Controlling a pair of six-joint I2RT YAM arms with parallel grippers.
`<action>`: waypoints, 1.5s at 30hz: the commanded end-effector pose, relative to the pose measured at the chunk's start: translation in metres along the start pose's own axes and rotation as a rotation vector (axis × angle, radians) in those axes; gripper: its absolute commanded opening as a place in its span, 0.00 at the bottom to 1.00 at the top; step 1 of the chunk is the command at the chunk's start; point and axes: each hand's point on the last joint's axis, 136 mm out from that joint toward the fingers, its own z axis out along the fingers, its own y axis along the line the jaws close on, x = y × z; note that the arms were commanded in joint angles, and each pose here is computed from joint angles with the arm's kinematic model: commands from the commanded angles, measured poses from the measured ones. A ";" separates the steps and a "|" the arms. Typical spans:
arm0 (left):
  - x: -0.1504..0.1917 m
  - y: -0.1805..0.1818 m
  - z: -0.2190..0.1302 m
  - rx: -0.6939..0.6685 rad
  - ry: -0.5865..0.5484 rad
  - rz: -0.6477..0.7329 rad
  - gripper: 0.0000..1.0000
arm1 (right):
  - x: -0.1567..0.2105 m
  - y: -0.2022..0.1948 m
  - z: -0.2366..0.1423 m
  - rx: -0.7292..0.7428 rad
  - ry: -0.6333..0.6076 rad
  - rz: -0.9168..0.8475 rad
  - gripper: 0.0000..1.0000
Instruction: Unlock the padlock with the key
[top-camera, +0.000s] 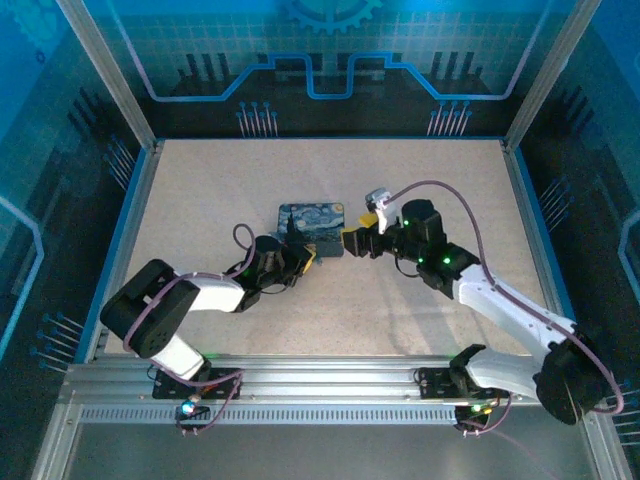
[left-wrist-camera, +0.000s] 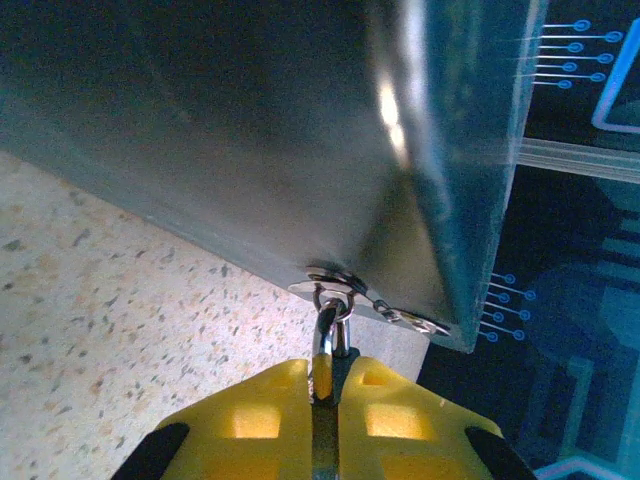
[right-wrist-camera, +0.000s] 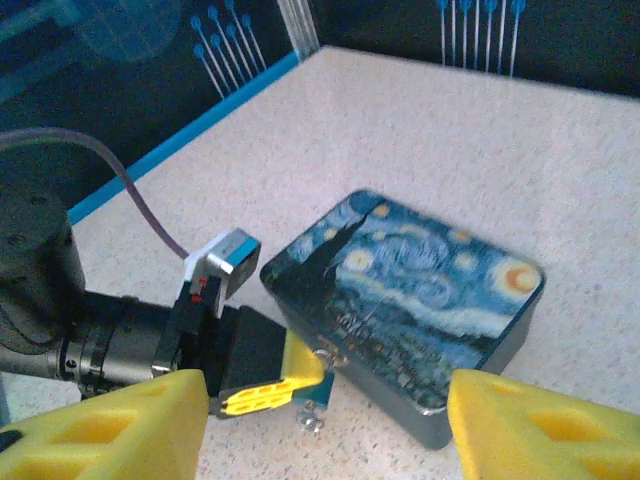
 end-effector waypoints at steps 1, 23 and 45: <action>-0.002 -0.021 -0.007 0.005 -0.015 -0.017 0.07 | -0.019 -0.003 -0.015 0.056 -0.068 -0.184 0.73; -0.005 -0.022 -0.024 -0.127 -0.054 -0.115 0.00 | -0.002 0.029 -0.024 -0.043 -0.249 -0.603 1.00; -0.001 -0.024 -0.019 -0.110 -0.026 -0.157 0.00 | 0.102 0.060 0.068 -0.090 0.065 -1.057 0.84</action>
